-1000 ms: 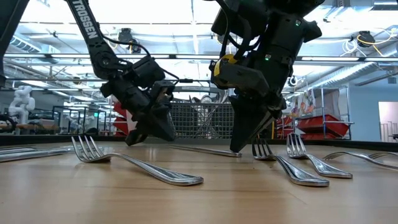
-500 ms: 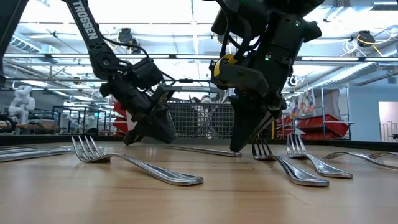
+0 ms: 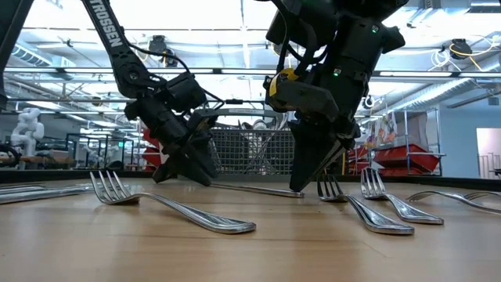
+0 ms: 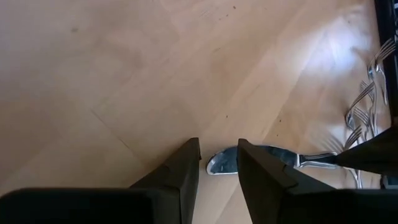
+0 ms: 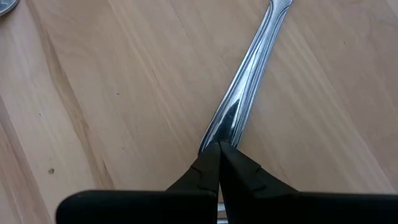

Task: Sort silverware
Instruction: Put the silver knife into the gray utensil holder

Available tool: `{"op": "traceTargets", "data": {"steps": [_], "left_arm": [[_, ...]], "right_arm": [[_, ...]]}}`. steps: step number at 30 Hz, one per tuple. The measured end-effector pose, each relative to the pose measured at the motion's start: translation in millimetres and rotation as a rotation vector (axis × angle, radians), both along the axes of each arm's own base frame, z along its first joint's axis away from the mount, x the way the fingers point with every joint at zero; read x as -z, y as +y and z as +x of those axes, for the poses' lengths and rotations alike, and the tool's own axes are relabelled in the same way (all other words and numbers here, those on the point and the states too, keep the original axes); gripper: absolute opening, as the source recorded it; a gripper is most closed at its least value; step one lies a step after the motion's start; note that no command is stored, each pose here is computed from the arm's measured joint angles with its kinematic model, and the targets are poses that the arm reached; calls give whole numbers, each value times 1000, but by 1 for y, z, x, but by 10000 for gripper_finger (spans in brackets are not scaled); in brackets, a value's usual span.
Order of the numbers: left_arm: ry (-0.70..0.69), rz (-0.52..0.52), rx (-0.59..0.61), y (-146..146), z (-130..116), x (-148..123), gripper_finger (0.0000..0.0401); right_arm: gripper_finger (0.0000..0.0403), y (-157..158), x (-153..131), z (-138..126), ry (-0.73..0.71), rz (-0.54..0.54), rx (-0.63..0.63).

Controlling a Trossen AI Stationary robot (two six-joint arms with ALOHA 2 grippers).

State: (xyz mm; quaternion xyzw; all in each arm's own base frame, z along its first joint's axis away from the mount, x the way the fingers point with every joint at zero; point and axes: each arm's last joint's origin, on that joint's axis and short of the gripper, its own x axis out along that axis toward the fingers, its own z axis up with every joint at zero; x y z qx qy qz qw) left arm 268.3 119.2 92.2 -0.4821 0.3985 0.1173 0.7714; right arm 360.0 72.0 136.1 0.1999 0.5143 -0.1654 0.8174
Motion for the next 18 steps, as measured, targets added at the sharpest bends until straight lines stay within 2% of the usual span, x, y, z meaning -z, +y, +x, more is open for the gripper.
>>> {"op": "traceTargets", "data": {"steps": [13,18], "left_arm": [[-5,-41,64,-7,1,0,118],[-11,-41,115,-10,0,1,88]], "right_arm": [[0,0,0,0,1,-3,-8],[0,1,0,0,4,2,-15]]}}
